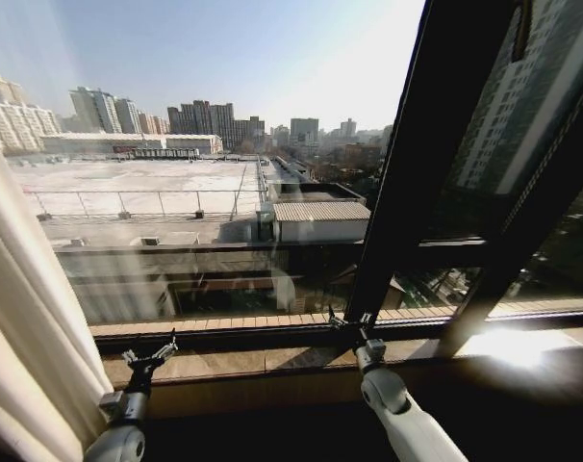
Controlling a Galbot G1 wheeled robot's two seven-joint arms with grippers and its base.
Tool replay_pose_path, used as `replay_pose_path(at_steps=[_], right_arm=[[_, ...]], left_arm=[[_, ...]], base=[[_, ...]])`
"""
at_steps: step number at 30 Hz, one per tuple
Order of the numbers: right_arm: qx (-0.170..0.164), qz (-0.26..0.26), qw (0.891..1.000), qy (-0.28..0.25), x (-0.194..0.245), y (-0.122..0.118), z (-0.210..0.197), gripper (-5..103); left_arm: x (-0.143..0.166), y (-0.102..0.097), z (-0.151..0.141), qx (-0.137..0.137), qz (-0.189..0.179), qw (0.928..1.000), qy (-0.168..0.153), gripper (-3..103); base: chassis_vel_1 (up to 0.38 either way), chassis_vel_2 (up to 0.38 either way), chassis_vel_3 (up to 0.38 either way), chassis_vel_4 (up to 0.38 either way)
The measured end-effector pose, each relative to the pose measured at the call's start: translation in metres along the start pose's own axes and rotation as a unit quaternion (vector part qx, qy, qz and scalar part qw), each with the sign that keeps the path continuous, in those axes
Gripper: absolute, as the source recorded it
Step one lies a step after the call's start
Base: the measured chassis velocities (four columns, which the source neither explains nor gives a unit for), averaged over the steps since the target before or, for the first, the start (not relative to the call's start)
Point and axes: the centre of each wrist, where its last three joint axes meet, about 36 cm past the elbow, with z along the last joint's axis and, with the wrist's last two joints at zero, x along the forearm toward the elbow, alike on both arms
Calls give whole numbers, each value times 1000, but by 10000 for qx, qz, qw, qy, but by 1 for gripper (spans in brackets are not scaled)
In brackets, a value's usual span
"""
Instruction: Open the curtains by pulling them apart, changing their state from closed to fully open.
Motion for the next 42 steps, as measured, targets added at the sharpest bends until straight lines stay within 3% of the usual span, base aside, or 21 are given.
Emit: replay_pose_path(at_steps=[42], right_arm=[[0,0,10000,0,0,0,0,100]], left_arm=[[0,0,0,0,-3,10000,3,100]], base=[[-343,-339,337,338]])
